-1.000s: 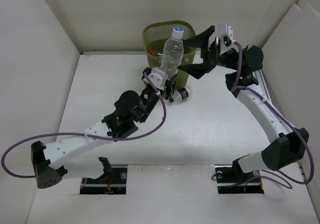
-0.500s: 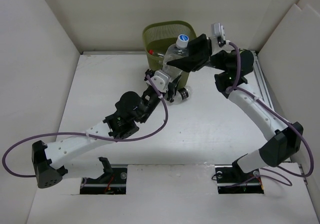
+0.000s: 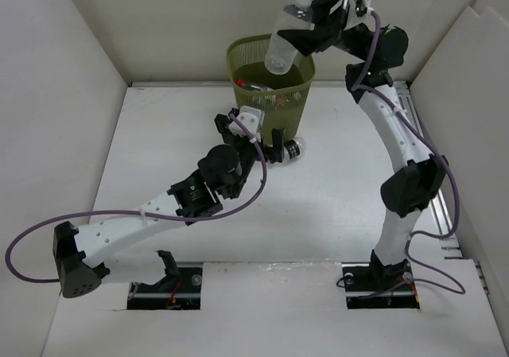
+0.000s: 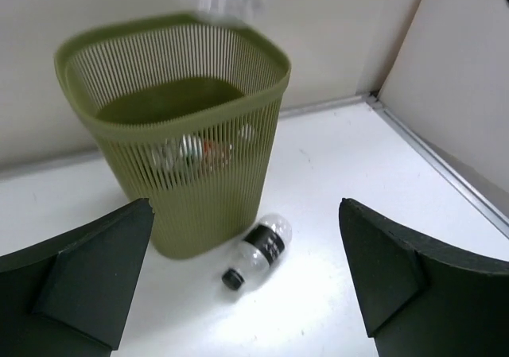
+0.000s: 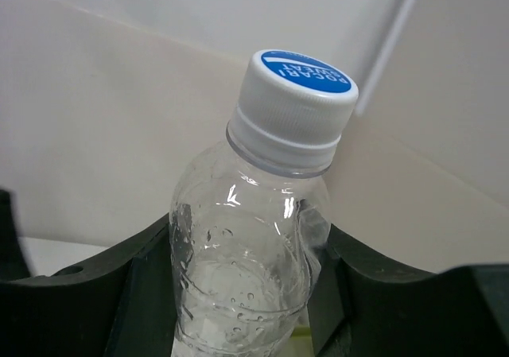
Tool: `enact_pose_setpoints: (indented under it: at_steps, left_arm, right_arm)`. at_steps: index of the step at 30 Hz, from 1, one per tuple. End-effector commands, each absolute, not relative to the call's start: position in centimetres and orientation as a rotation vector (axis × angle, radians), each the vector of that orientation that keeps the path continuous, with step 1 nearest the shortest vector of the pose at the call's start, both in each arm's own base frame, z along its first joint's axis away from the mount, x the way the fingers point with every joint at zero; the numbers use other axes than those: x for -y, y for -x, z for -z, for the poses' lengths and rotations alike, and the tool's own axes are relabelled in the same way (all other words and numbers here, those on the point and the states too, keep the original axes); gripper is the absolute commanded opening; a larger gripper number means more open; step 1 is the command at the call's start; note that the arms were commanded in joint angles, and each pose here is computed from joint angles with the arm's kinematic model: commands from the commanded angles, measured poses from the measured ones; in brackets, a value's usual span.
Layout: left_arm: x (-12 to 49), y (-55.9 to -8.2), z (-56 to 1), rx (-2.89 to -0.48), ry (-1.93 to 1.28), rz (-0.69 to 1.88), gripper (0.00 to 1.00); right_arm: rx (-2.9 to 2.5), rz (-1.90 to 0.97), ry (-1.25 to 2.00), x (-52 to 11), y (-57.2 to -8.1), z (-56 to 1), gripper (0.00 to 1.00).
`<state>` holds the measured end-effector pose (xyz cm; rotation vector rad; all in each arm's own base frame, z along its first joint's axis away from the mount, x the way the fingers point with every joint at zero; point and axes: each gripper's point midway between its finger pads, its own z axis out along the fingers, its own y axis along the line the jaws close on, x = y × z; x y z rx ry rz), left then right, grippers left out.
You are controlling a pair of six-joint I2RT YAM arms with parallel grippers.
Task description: Put the plastic bottles in the bin
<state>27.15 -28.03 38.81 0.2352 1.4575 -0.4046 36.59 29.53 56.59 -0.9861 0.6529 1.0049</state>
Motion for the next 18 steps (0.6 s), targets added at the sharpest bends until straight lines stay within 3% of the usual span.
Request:
enact_pose_setpoints:
  at_steps: [1,4,5,6,7,8,14,16,18]
  left_arm:
    - [26.2,-26.8,-35.9,-1.551,-0.135,0.414,1.00]
    - [26.1,-26.8,-34.4,-1.609,-0.129,0.415,1.00]
    - [26.1,-26.8,-33.0,-1.650,-0.152,0.387,1.00]
    - [26.1,-26.7,-32.6,-1.668,-0.155,0.381,1.00]
    - [26.4,-26.6,-31.9,-1.688,-0.173,0.382,1.00]
    - [26.2,-26.5,-31.2,-1.711,-0.192,0.360,1.00]
    - [27.9,-26.8,-28.4,-1.742,-0.300,0.328,1.00]
    - [29.5,-27.0,-28.3,-1.699,-0.405,0.338,1.00]
    - [30.6,-27.9,-27.1,-1.683,-0.490,0.324,1.00]
  right_arm:
    - [-0.670,-0.909,0.905,-27.7,-42.9,-56.2,0.00]
    - [-0.692,-0.885,0.877,-27.4,-46.6,-54.5,0.01]
    - [-0.737,-0.904,0.869,-28.1,-49.3,-51.6,0.15]
    - [-0.763,-0.905,0.861,-27.9,-50.6,-50.6,0.42]
    - [-0.744,-0.897,0.864,-28.0,-50.9,-50.8,0.86]
    - [-0.769,-0.907,0.860,-28.3,-52.2,-49.1,1.00]
    - [-0.748,-0.864,0.861,-26.8,-51.1,-50.9,1.00]
    - [-0.696,-0.797,0.877,-24.8,-47.9,-54.6,1.00]
    - [-0.771,-0.790,0.869,-23.3,-47.4,-52.9,1.00]
